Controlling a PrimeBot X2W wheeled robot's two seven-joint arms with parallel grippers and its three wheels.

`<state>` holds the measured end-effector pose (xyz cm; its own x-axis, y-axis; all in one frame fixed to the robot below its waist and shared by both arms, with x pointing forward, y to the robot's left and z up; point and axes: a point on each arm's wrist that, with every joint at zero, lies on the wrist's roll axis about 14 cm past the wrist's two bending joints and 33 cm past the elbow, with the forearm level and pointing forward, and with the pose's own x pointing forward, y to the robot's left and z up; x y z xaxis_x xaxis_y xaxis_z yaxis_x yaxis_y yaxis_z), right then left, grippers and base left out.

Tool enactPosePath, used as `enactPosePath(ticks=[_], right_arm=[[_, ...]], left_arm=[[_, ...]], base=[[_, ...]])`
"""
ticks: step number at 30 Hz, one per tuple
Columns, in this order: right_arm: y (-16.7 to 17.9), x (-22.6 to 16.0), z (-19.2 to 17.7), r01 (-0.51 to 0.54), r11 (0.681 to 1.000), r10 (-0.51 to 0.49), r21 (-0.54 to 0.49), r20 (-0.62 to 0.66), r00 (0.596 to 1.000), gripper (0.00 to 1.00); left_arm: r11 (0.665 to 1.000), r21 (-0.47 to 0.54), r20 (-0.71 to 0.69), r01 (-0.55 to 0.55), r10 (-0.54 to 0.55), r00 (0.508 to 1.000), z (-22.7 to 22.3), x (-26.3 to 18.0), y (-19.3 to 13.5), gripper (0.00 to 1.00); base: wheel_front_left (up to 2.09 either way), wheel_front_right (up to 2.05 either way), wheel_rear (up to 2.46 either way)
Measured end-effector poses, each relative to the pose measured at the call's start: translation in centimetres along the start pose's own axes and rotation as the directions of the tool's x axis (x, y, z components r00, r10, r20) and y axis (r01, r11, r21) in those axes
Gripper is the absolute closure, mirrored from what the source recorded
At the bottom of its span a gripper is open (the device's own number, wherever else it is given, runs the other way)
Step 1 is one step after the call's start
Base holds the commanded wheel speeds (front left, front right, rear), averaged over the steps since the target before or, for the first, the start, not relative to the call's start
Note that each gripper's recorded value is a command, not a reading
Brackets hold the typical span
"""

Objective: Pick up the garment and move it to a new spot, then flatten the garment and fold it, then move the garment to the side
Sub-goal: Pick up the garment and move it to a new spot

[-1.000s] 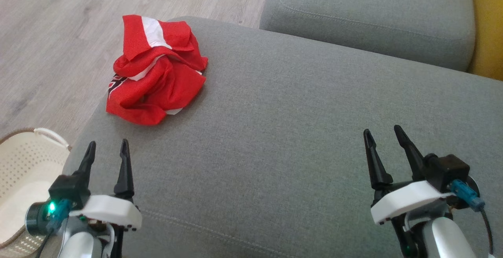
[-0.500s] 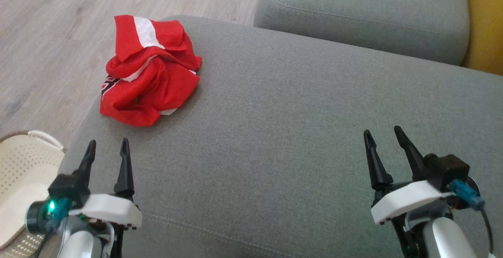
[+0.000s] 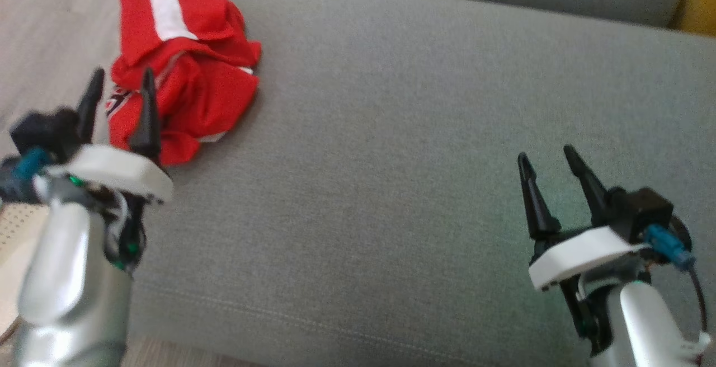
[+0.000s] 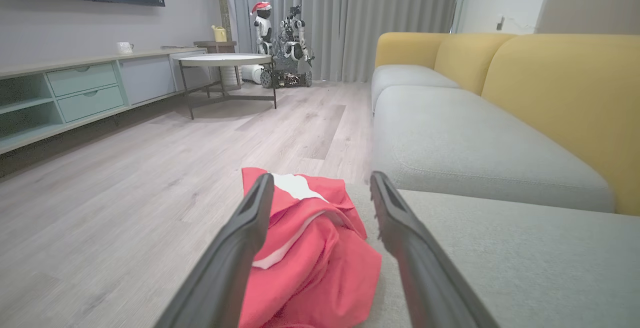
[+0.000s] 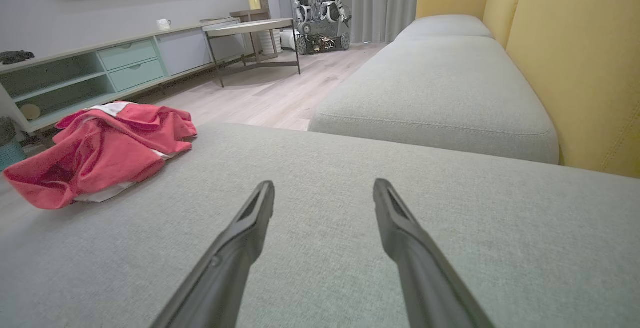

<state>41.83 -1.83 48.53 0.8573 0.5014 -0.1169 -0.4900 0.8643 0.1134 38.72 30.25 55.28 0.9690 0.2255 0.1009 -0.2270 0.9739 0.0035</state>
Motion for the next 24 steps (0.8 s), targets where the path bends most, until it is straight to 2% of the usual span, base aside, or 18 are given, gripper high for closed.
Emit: enactPosePath(ticks=[6, 16, 20, 24], right_arm=[[-1.9, 1.3, -0.7, 0.034, 0.999, -0.034, 0.009, -0.013, 0.999, 0.0], [-5.2, 2.3, -3.0, 0.103, 0.994, -0.101, 0.028, -0.057, 0.993, 0.0], [-6.2, 2.5, -4.2, 0.124, 0.992, -0.12, 0.038, -0.083, 0.989, 0.0], [-7.0, 2.4, -5.3, 0.142, 0.989, -0.136, 0.044, -0.107, 0.985, 0.0]], left_arm=[[1.0, 0.025, -0.131, 0.007, -0.004, 0.991, -3.0, 4.7, 0.9, 0.0], [1.0, 0.008, -0.303, -0.003, 0.005, 0.953, -8.1, 10.7, 1.2, 0.0], [1.0, 0.004, -0.381, -0.026, 0.026, 0.924, -10.3, 12.2, 1.7, 0.0], [0.999, 0.003, -0.492, -0.041, 0.037, 0.87, -13.3, 12.2, 1.7, 0.0]], base=[[0.0, 0.0, 0.0], [0.0, 0.0, 0.0], [0.0, 0.0, 0.0], [0.0, 0.0, 0.0]])
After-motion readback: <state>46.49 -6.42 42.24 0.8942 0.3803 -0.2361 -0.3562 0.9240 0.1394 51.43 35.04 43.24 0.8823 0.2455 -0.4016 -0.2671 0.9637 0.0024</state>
